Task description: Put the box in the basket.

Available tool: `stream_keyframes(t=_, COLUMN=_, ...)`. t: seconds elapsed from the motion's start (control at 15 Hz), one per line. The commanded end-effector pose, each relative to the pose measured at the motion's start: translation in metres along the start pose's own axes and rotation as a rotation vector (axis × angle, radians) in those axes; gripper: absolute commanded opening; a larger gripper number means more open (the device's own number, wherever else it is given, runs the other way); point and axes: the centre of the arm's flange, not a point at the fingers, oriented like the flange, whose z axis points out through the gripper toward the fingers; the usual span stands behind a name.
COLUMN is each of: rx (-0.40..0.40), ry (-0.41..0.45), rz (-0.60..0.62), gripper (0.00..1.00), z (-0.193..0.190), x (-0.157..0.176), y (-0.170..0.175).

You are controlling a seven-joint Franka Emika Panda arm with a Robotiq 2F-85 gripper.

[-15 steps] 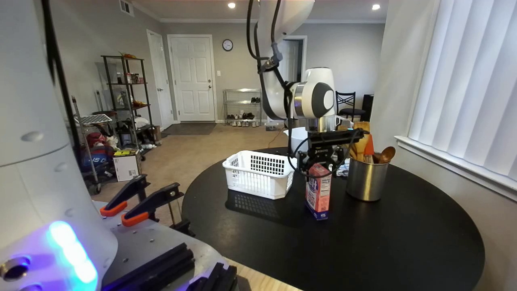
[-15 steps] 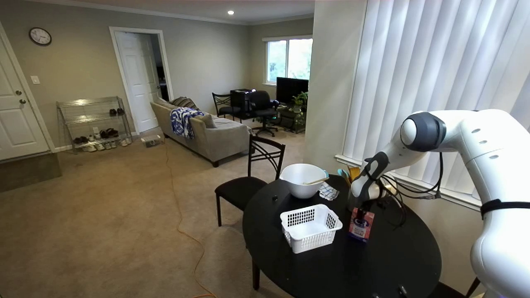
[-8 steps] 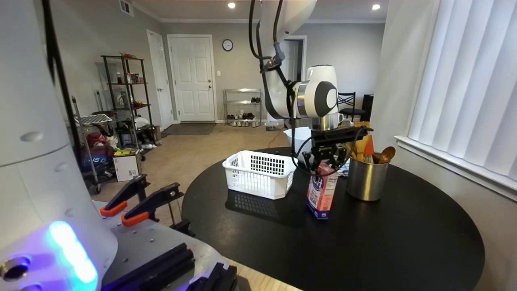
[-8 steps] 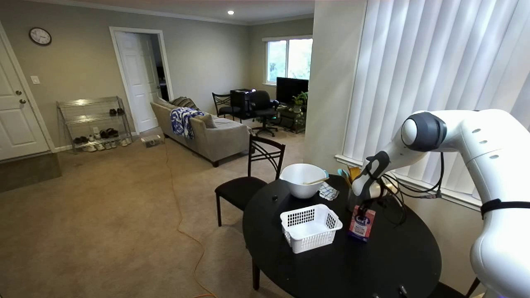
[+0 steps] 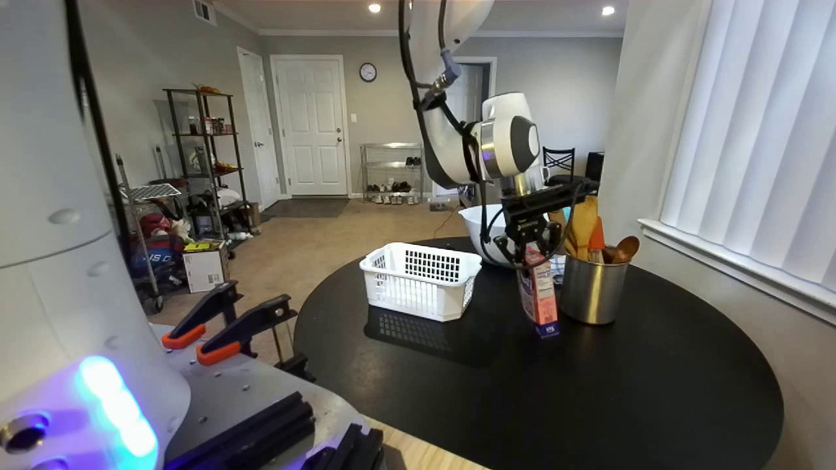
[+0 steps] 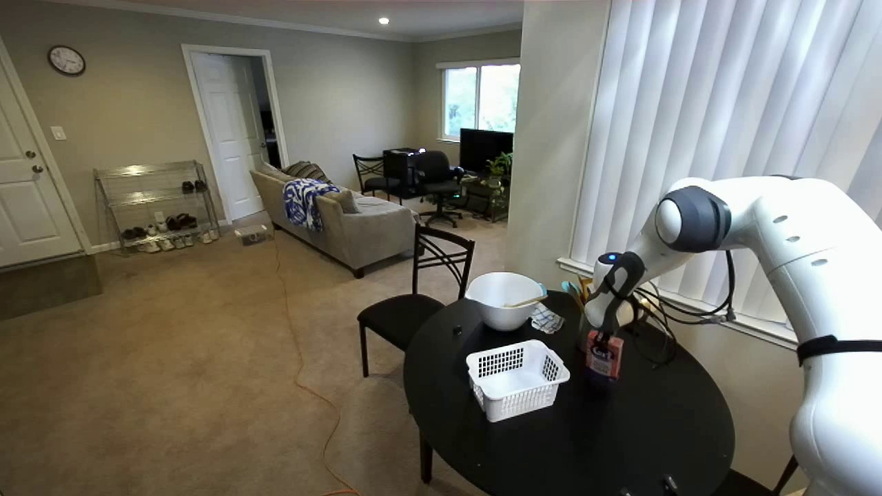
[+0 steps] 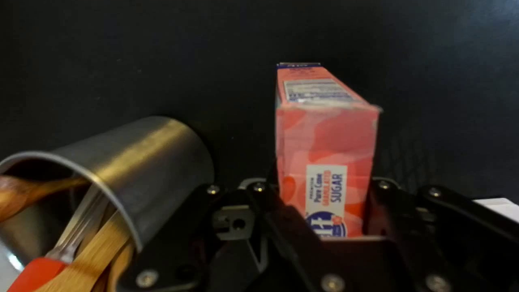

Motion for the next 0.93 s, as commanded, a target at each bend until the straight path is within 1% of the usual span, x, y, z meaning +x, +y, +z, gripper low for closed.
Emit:
stream_keyframes(t=0.0, rx=-0.149, ry=0.019, rz=-0.047, gripper=0.11, z=-0.066, x=0.028, y=-0.014)
stream_keyframes(t=0.27, rx=-0.223, ry=0.048, rz=-0.102, gripper=0.11, z=-0.114, x=0.072, y=-0.035)
stream_keyframes(t=0.47, rx=-0.244, ry=0.098, rz=-0.14, gripper=0.11, z=-0.152, x=0.094, y=-0.053)
stream_keyframes(t=0.53, rx=-0.232, ry=0.118, rz=-0.153, gripper=0.11, z=-0.165, x=0.1, y=-0.06)
stream_keyframes(t=0.6, rx=-0.204, ry=0.13, rz=-0.162, gripper=0.11, z=-0.178, x=0.106, y=-0.068)
stream_keyframes(t=0.67, rx=-0.182, ry=0.127, rz=-0.16, gripper=0.11, z=-0.191, x=0.113, y=-0.078)
stream_keyframes(t=0.87, rx=-0.136, ry=0.078, rz=-0.136, gripper=0.11, z=-0.218, x=0.127, y=-0.099)
